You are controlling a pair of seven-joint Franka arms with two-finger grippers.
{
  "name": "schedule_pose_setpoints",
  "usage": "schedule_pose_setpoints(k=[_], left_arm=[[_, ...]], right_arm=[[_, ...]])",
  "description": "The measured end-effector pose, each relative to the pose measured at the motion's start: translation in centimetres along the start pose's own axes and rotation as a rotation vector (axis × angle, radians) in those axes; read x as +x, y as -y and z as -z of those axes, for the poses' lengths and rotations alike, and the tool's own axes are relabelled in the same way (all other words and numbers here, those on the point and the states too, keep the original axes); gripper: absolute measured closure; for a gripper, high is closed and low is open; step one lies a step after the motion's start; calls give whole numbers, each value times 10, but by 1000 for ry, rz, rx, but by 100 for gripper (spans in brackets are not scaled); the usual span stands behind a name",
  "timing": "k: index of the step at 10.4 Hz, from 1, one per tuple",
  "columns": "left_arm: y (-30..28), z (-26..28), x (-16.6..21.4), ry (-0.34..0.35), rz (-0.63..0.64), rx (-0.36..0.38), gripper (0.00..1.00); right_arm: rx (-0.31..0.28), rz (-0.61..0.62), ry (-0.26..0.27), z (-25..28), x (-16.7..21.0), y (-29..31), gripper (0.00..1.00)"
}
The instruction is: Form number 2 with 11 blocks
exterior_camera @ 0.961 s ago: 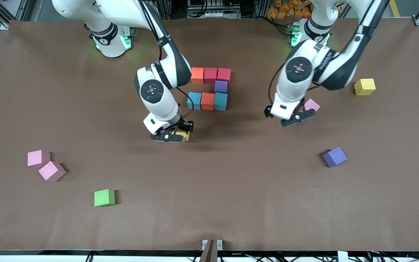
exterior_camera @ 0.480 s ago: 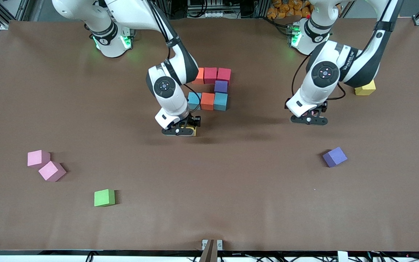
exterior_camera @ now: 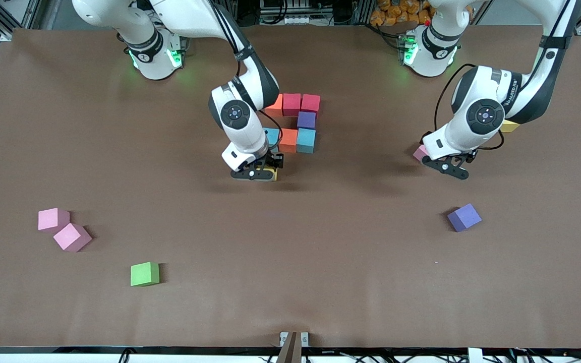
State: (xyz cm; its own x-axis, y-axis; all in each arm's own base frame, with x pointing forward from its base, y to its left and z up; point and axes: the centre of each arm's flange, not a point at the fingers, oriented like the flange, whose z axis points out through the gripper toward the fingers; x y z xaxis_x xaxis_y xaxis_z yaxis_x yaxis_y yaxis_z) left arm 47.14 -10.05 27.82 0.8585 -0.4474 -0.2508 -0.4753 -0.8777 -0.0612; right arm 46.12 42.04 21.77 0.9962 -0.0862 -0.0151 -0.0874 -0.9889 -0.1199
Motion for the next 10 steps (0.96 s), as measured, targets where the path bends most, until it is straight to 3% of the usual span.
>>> schedule_pose_setpoints(k=[6,10], left_arm=[[-20,-44,-22,26,-112,-18,0],[-23,-51,-26,28,-231,-19,0]], right_arm=[[2,-66,18,-2,-20,-5,44],[-41,-73,0,-8,-31,-3,44]])
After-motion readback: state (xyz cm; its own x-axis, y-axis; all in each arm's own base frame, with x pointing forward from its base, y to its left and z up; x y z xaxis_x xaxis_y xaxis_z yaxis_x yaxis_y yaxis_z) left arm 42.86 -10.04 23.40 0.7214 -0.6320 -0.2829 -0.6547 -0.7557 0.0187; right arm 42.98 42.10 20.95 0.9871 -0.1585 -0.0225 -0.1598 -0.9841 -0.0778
